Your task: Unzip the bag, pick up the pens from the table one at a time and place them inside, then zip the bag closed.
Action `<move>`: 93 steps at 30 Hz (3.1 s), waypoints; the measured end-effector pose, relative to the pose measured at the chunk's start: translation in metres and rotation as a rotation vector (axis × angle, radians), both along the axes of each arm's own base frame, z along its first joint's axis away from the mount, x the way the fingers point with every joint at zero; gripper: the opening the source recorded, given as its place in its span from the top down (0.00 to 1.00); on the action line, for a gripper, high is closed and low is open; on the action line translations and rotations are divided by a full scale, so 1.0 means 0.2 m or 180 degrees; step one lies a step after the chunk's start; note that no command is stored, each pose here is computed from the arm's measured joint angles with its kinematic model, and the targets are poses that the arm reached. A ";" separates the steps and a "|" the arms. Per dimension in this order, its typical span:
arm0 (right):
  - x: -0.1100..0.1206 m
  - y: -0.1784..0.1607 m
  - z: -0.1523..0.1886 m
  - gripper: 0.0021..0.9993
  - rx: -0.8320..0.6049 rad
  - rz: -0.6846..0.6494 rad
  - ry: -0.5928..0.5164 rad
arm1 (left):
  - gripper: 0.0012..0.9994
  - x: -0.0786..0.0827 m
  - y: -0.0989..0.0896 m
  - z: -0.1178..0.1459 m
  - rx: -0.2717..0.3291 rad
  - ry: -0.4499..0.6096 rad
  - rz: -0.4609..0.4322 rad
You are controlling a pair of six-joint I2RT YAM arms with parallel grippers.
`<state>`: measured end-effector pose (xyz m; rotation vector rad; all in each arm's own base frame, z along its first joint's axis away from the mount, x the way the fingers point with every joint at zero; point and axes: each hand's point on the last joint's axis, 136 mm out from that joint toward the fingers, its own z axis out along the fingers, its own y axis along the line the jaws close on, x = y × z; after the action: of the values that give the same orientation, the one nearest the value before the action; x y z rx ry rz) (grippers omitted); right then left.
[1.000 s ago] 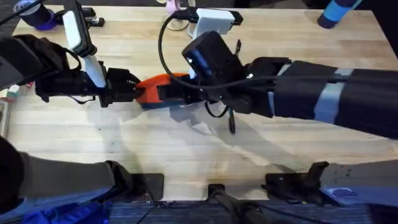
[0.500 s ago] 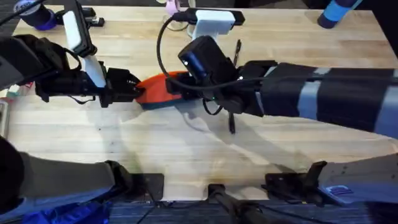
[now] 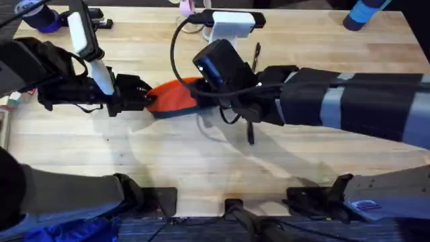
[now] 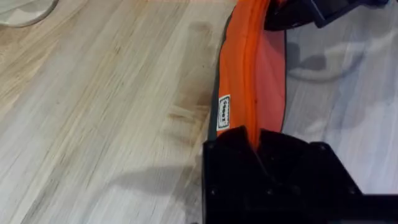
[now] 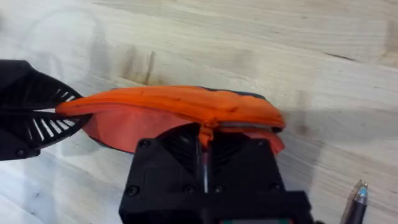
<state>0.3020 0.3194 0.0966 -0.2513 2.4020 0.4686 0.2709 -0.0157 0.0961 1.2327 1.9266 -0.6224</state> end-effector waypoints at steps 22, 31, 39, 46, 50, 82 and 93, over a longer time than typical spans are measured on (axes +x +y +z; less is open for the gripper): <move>-0.03 0.15 0.18 0.97 0.0420 0.0530 -0.0267 | 0.96 0.00 0.03 -0.01 0.0047 0.0022 0.0039; -0.09 0.27 0.16 0.97 0.0648 0.0910 -0.0146 | 0.96 -0.01 0.02 -0.01 0.0028 0.0042 0.0033; -0.10 0.33 0.18 0.97 0.0816 0.1043 -0.0185 | 0.96 -0.01 0.02 -0.01 0.0029 0.0039 0.0033; -0.13 0.40 0.18 0.97 0.0871 0.1175 -0.0252 | 0.96 -0.01 0.02 -0.01 0.0027 0.0046 0.0033; -0.14 0.45 0.19 0.97 0.0947 0.1258 -0.0317 | 0.96 -0.01 0.02 -0.01 0.0024 0.0050 0.0033; -0.14 0.69 0.19 0.97 0.0953 0.1616 -0.0367 | 0.96 0.01 0.07 -0.01 0.0138 0.0006 0.0087; -0.17 0.62 0.32 0.06 0.0892 0.1845 -0.0294 | 0.96 0.01 0.05 -0.01 0.0121 -0.0004 0.0047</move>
<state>0.2687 0.4437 0.1610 -0.8288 2.1143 1.0184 0.2724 -0.0054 0.0941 1.2410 1.9527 -0.5797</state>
